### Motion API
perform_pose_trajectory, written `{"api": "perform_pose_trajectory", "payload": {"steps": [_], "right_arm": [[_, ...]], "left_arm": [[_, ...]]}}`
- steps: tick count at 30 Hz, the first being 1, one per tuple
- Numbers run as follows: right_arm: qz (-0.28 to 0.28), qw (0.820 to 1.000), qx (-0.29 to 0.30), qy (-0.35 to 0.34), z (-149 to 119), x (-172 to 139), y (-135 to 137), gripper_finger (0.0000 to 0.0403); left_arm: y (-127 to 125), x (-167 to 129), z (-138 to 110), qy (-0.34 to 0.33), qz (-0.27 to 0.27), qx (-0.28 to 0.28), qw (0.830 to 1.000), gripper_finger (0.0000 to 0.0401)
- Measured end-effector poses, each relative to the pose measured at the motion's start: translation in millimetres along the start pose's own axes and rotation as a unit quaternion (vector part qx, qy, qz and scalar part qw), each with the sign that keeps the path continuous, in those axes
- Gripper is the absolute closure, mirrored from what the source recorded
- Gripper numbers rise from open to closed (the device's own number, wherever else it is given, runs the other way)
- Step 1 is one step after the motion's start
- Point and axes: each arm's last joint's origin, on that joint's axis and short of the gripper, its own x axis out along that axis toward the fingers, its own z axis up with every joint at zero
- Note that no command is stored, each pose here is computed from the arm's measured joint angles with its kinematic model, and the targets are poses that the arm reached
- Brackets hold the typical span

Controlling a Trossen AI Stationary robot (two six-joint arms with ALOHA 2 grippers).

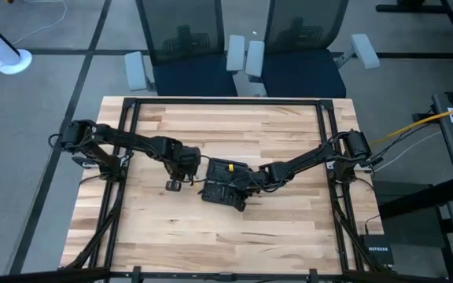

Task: Prefit tool cases
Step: Remove the blue socket bit from the black prefit tool case, then remove the white socket bit from the black prefit tool case

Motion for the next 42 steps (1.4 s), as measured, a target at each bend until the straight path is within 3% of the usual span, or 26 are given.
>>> {"api": "perform_pose_trajectory", "payload": {"steps": [5,10,24,32,37,42], "right_arm": [[0.000,1.000,0.000,0.000,0,0,0,0.0403],[0.000,1.000,0.000,0.000,0,0,0,0.0403],[0.006,1.000,-0.008,0.001,1,0,0,0.0403],[0.007,1.000,-0.008,0.001,1,0,0,0.0403],[0.007,1.000,-0.007,0.001,1,0,0,0.0403],[0.007,1.000,-0.007,0.001,1,0,0,0.0403]], "left_arm": [[-3,-3,11,-0.045,-0.015,-0.013,0.999,0.0267],[-23,-7,32,-0.135,-0.041,0.025,0.990,0.0250],[-38,13,54,-0.190,-0.042,0.019,0.981,0.0282],[-46,19,57,-0.194,-0.063,0.076,0.976,0.0298],[-45,30,59,-0.188,-0.061,0.068,0.978,0.0308],[-45,22,67,-0.198,-0.054,0.051,0.978,0.0312]]}}
